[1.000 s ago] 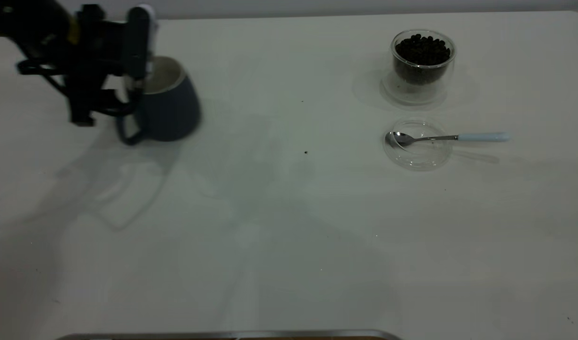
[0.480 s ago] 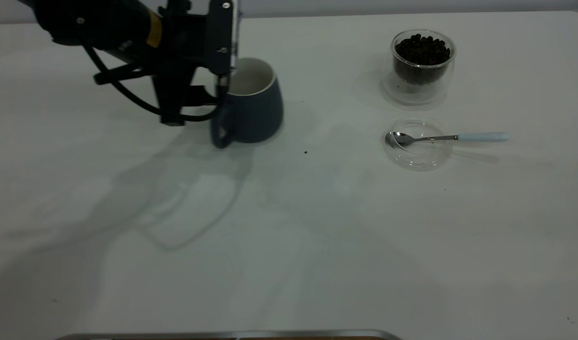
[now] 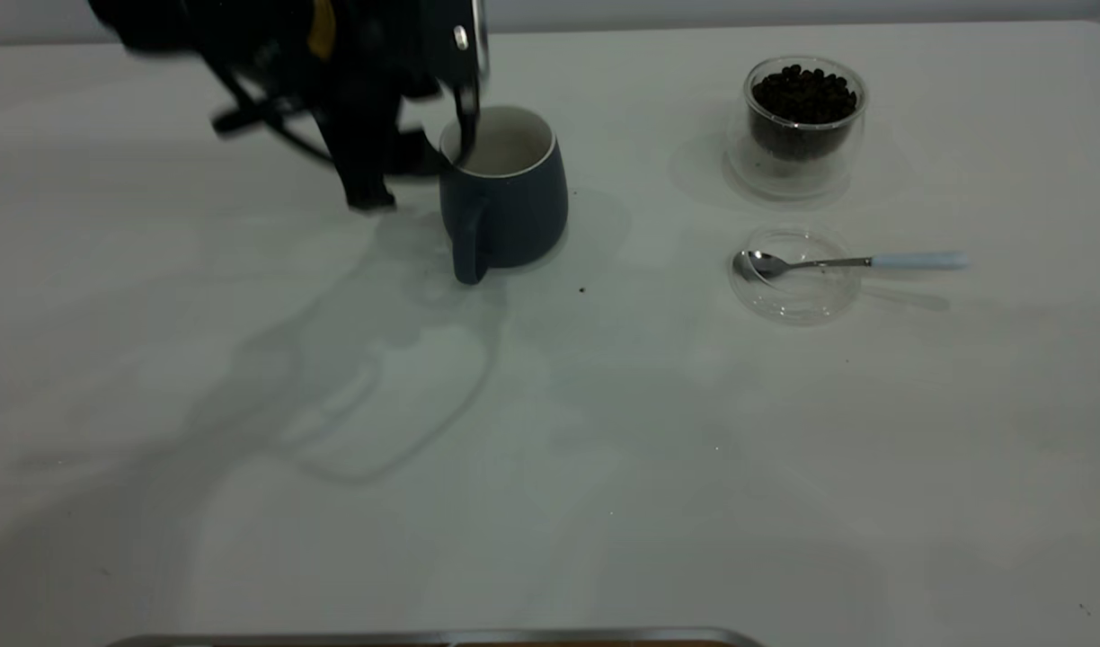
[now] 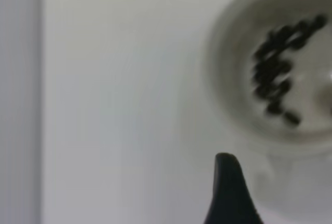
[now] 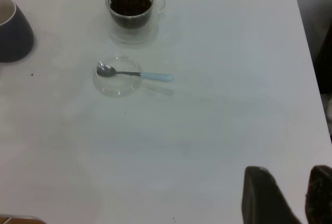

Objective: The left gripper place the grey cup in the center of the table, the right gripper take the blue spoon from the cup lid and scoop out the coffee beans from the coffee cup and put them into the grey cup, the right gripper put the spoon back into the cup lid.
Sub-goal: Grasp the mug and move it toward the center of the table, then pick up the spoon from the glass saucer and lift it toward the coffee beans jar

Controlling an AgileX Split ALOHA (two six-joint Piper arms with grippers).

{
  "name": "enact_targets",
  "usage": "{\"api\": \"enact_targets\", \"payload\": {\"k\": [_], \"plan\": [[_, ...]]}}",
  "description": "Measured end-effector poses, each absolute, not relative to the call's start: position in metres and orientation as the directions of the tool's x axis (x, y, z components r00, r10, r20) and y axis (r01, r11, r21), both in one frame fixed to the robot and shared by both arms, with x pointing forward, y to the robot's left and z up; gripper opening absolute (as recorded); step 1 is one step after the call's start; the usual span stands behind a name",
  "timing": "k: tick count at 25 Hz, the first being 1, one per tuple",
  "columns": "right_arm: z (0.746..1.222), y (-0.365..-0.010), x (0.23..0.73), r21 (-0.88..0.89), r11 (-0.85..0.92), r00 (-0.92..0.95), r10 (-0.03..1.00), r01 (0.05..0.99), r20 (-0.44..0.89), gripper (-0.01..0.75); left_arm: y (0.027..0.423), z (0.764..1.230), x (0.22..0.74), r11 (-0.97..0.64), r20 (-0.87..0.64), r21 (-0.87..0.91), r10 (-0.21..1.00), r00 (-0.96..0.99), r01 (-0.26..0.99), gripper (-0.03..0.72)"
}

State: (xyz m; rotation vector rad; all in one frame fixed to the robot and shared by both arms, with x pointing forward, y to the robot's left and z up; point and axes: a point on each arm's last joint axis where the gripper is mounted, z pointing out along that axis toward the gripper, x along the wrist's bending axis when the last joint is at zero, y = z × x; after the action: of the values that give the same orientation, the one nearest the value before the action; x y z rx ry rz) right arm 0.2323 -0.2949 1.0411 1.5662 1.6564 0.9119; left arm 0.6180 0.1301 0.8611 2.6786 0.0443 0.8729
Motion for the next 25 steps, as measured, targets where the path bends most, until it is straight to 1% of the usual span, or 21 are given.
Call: {"api": "enact_targets", "payload": {"k": [3,7,10,13,15,19,25], "plan": [[1.041,-0.295,0.232,0.849,0.034,-0.052,0.999,0.528,-0.007,0.240,0.142,0.904,0.614,-0.958,0.564,0.281,0.212,0.798,0.056,0.555],[1.041,-0.295,0.232,0.849,0.034,-0.052,0.999,0.528,-0.007,0.240,0.161,0.976,0.591,-0.885,0.510,0.344,0.456,0.730,0.313,0.555],[1.041,-0.295,0.232,0.849,0.034,-0.052,0.999,0.528,-0.007,0.240,0.176,1.033,0.562,-0.748,0.429,0.452,0.660,0.617,0.487,0.555],[1.041,-0.295,0.232,0.849,0.034,-0.052,0.999,0.528,-0.007,0.240,0.192,1.083,0.523,-0.561,0.295,0.553,0.823,0.485,0.616,0.555],[1.041,-0.295,0.232,0.849,0.034,-0.052,0.999,0.528,-0.007,0.240,0.204,1.111,0.493,-0.472,0.231,0.589,0.876,0.424,0.656,0.555],[1.041,-0.295,0.232,0.849,0.034,-0.052,0.999,0.528,-0.007,0.240,0.228,1.145,0.439,-0.412,0.188,0.576,0.907,0.376,0.706,0.555],[1.041,-0.295,0.232,0.849,0.034,-0.052,0.999,0.528,-0.007,0.240,0.251,1.159,0.387,-0.386,0.159,0.495,0.921,0.356,0.778,0.555]]}}
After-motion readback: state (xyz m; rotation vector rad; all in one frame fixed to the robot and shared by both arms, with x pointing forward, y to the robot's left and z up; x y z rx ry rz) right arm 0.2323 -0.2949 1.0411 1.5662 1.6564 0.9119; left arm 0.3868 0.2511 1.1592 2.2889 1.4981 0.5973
